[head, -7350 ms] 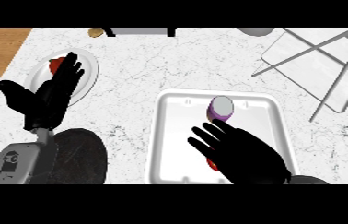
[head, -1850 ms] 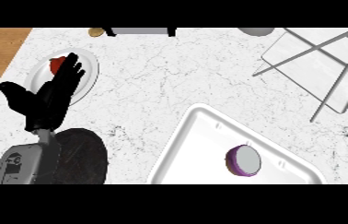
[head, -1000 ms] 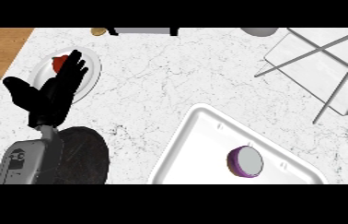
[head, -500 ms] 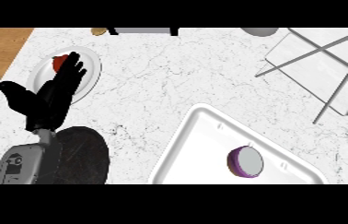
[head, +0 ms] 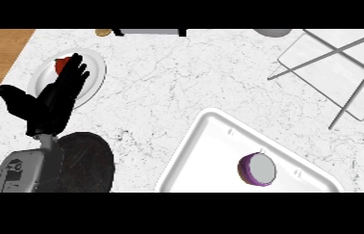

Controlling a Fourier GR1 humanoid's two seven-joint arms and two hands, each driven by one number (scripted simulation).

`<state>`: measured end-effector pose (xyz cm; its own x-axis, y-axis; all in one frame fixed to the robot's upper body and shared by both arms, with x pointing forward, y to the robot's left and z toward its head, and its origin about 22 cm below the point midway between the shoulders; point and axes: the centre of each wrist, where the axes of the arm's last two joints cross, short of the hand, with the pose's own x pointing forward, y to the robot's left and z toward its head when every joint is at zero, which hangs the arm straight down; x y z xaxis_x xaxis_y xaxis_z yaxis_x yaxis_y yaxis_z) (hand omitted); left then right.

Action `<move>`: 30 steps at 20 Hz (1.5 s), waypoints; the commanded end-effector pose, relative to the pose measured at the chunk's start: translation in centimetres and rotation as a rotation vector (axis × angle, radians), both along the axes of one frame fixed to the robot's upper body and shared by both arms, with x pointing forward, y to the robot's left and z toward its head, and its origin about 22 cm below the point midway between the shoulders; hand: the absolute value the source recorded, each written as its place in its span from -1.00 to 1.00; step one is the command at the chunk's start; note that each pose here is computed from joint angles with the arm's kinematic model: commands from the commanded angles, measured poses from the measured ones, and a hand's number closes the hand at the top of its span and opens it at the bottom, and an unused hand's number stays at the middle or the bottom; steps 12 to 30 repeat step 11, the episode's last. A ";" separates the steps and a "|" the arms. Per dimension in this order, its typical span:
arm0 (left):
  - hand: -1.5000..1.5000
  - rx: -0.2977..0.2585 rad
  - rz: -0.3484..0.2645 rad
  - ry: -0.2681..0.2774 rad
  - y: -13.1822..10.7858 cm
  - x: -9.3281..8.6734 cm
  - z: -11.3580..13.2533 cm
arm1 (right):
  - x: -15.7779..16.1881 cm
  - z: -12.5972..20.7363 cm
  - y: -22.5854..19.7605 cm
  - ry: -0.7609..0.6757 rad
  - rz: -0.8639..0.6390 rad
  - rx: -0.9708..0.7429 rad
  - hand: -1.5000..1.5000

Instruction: Pick the tomato from the tray and place it in the tiered shelf

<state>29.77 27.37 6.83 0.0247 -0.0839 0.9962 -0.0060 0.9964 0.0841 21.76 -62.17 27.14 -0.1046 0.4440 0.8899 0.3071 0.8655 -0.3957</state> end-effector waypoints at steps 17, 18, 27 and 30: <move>0.00 -0.023 0.035 0.025 1.1 0.1 -0.4 | -4.7 0.3 -1.9 -0.089 0.224 -0.071 -1.00; 0.00 -0.023 0.035 0.025 1.1 0.1 -0.4 | -4.7 0.3 -1.9 -0.089 0.224 -0.071 -1.00; 0.00 -0.023 0.035 0.025 1.1 0.1 -0.4 | -4.7 0.3 -1.9 -0.089 0.224 -0.071 -1.00; 0.00 -0.023 0.035 0.025 1.1 0.1 -0.4 | -4.7 0.3 -1.9 -0.089 0.224 -0.071 -1.00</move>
